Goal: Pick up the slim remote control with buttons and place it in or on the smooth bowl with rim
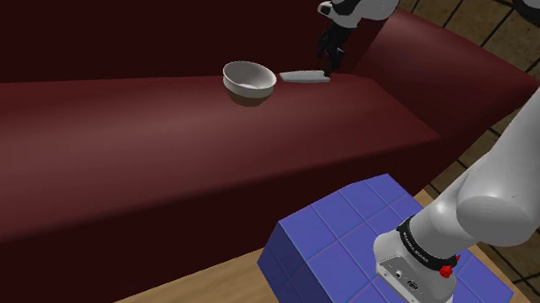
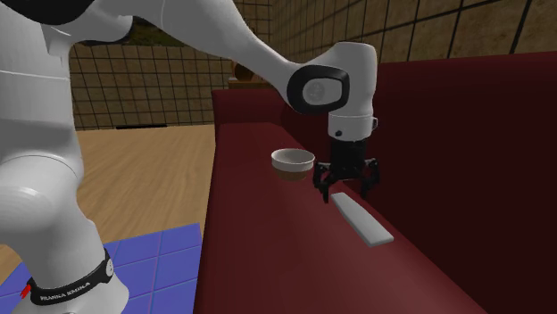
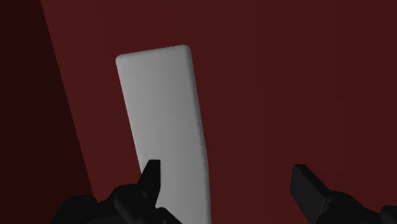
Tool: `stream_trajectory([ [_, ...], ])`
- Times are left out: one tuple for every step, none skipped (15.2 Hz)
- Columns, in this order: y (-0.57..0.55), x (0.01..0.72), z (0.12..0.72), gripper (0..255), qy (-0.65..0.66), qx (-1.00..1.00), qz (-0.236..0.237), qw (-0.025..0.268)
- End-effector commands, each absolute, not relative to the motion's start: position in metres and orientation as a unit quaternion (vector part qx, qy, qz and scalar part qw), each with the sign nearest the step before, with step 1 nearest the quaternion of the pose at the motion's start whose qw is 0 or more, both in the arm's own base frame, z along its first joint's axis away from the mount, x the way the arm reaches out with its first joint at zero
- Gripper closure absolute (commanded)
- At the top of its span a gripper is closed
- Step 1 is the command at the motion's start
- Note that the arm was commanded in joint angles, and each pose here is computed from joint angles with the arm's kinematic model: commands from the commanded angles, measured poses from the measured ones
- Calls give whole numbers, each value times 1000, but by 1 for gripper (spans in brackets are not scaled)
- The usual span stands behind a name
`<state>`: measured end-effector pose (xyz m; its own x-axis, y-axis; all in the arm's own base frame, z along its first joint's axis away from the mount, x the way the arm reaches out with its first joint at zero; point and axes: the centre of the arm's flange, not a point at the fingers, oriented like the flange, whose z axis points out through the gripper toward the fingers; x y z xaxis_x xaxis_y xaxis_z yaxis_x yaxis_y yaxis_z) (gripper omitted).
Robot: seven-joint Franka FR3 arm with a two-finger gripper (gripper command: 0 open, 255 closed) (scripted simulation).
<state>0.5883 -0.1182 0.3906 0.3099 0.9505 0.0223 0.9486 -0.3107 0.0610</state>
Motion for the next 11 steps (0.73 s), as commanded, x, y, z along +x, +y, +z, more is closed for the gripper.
stream_trajectory([
  [-113,610,380,0,622,782,28,21],
  [-110,621,374,0,638,769,29,23],
  [-106,632,368,0,654,756,29,24],
  [-105,635,367,0,658,752,30,25],
  [-105,636,362,0,658,752,30,25],
  [-105,636,356,0,658,752,30,25],
  [-105,637,351,0,658,752,30,25],
  [-105,637,346,0,658,752,30,25],
  [-105,637,341,0,658,752,30,25],
  [-105,638,335,0,658,752,30,25],
  [-105,638,327,0,658,752,30,25],
])
